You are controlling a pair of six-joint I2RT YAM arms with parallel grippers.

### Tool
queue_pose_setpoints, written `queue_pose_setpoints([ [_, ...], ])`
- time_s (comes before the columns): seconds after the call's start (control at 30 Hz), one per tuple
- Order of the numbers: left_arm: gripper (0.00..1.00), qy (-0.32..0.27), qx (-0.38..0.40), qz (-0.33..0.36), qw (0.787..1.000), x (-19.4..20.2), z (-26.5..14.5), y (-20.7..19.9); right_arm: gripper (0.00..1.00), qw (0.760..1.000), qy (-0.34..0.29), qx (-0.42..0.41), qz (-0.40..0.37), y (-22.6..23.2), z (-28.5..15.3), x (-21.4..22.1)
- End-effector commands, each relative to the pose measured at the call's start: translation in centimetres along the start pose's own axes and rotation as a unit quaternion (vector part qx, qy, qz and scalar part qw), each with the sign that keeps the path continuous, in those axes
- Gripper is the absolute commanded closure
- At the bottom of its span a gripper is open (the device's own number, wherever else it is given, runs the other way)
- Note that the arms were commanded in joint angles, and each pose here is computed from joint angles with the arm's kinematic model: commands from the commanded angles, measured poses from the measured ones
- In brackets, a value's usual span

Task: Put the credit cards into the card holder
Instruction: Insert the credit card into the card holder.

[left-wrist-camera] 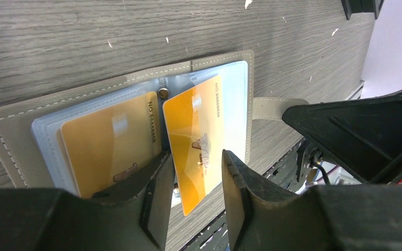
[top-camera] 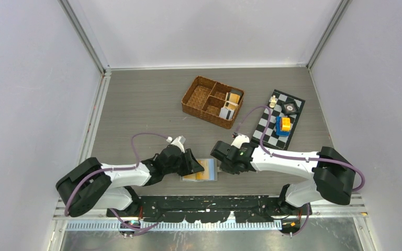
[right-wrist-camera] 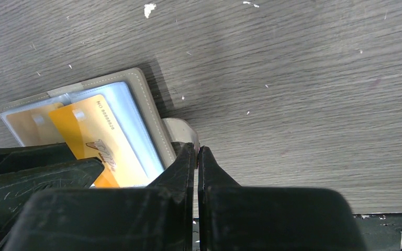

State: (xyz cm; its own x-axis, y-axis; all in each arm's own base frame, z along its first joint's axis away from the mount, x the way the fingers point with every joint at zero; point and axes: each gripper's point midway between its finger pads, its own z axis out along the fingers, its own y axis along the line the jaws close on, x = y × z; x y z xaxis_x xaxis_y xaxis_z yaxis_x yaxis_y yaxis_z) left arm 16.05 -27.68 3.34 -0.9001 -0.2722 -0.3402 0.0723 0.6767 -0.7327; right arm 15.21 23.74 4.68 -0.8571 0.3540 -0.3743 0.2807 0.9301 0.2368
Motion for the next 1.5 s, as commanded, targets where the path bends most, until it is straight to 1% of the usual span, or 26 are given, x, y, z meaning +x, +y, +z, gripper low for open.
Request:
queue_pose_setpoints([
  [0.0,0.58,0.0,-0.035,0.033,0.999,-0.3,-0.7,0.7,1.0,1.0,-0.029,-0.002,0.007,-0.1,-0.6,-1.1],
  [0.3,0.48,0.004,-0.04,0.063,0.997,-1.1,-1.6,-0.6,1.0,1.0,-0.029,-0.001,0.005,-0.3,-0.4,-1.0],
  [0.5,0.46,0.01,-0.062,0.078,0.995,-1.3,-2.2,-0.5,1.0,1.0,-0.029,-0.001,0.005,-0.3,-0.4,-1.0],
  [0.6,0.43,0.011,-0.057,0.078,0.995,-1.2,-2.3,-0.7,1.0,1.0,-0.029,-0.002,0.004,-0.2,-0.4,-1.0],
  [0.8,0.43,0.032,-0.038,0.066,0.997,-0.3,-1.3,-1.0,1.0,1.0,-0.028,-0.003,0.003,-0.1,-0.4,-1.0],
  [1.03,0.42,0.055,-0.048,0.06,0.996,0.5,-0.1,-0.2,0.99,1.0,-0.028,-0.004,0.002,-0.1,-0.4,-0.9],
  [1.23,0.42,0.056,-0.037,0.056,0.996,0.7,0.2,-0.3,1.0,1.0,-0.025,-0.005,0.001,0.1,-0.2,-0.8],
  [1.47,0.41,0.041,-0.012,0.054,0.998,0.4,0.5,-1.0,1.0,1.0,-0.021,-0.005,0.0,0.2,0.0,-0.5],
])
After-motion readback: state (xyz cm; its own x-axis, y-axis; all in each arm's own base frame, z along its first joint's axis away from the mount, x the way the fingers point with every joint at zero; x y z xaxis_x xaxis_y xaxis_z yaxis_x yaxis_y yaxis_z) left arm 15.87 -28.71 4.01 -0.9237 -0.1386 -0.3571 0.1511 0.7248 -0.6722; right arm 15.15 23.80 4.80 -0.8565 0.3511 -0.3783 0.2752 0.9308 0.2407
